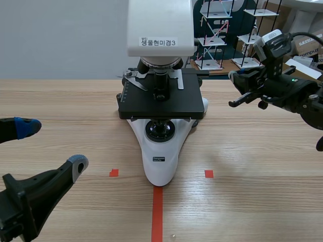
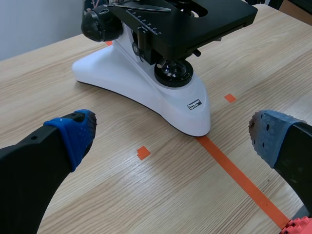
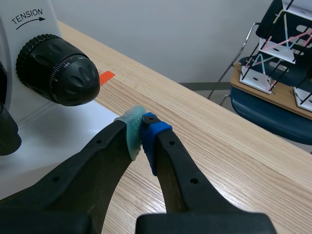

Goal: Return to the home posture

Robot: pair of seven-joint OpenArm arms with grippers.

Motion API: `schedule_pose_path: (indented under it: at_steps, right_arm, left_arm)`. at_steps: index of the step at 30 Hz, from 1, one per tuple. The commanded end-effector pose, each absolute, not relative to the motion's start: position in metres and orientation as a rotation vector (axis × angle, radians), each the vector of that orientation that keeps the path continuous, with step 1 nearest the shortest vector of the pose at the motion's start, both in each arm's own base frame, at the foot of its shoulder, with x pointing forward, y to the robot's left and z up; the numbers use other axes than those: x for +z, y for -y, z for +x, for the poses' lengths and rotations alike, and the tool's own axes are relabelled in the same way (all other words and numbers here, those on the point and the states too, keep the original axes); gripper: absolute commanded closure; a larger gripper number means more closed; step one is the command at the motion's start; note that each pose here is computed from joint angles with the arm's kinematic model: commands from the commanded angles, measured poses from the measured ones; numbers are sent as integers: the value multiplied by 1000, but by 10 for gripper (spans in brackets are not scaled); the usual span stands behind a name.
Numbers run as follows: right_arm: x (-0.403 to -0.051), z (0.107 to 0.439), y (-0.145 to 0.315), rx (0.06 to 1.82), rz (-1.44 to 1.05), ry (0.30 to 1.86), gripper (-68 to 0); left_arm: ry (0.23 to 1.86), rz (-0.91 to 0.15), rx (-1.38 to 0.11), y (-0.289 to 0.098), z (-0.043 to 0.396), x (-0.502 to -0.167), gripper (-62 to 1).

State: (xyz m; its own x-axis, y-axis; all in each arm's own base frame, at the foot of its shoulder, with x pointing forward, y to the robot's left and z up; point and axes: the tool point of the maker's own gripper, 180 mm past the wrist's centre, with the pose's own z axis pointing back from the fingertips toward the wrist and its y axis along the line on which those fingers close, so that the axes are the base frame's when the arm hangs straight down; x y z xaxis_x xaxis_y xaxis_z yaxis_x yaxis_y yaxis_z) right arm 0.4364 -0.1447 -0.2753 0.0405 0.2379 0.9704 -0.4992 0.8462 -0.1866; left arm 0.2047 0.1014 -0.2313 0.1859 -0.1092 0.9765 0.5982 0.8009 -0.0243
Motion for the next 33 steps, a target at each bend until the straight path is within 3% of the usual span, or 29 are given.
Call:
schedule_pose_path:
  at_steps: [1,23,29,33]
  right_arm:
    - [-255,445,148,569,216,1479,-17]
    - [-257,442,150,557,223,1480,-31]
    - [-255,421,157,538,268,1538,-172]
    - [-253,395,153,586,305,1559,-305]
  left_arm:
    - [1337,-474,-521,-96,206,-220,-623]
    - [1337,-474,-522,-96,206,-220,-623]
    - [1337,-474,-522,-96,206,-220,-623]
    - [1337,-474,-522,-96,206,-220,-623]
